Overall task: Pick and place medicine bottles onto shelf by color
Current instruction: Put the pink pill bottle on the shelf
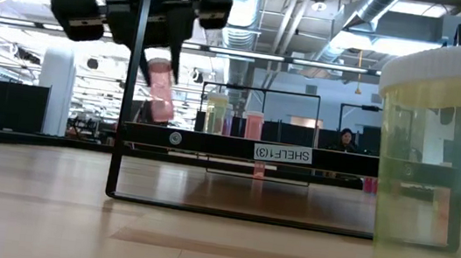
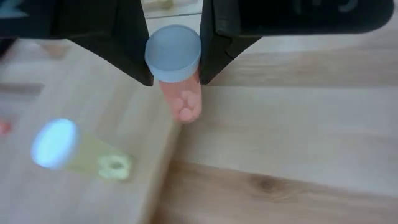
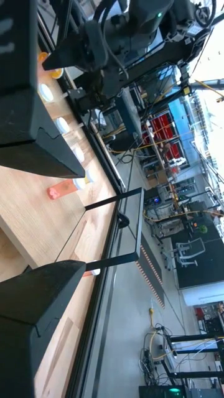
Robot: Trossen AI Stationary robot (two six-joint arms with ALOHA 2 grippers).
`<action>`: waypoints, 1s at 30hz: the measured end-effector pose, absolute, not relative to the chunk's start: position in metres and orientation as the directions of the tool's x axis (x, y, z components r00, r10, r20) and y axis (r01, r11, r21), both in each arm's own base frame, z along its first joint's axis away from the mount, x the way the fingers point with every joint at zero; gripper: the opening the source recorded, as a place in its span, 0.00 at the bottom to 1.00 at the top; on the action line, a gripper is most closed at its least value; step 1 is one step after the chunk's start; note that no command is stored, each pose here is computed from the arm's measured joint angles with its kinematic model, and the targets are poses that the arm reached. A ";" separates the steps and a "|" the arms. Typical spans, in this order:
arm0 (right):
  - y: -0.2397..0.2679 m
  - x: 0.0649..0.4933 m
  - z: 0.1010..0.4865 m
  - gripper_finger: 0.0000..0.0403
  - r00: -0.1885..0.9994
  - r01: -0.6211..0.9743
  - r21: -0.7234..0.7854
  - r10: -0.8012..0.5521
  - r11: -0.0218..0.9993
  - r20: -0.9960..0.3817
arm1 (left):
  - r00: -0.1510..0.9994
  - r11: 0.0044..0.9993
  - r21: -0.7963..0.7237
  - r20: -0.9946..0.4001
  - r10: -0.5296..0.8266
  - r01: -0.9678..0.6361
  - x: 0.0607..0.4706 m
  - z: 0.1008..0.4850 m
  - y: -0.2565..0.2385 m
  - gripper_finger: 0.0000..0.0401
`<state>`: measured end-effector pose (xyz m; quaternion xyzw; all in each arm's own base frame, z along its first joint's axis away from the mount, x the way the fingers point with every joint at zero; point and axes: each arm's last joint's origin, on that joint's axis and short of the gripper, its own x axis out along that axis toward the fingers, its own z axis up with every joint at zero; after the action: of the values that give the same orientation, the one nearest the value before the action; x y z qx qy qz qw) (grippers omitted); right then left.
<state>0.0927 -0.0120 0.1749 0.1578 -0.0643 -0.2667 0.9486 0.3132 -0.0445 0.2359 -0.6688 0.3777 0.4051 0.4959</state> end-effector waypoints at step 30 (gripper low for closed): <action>-0.012 0.093 0.175 0.62 0.850 0.486 0.333 -0.526 0.808 0.037 | 0.718 0.223 -0.686 -0.686 0.121 -0.693 0.339 0.270 -0.071 0.21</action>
<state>0.0928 -0.0119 0.1748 0.1578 -0.0640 -0.2667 0.9486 0.3393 -0.0714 0.2697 -0.5591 0.2556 0.2753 0.7391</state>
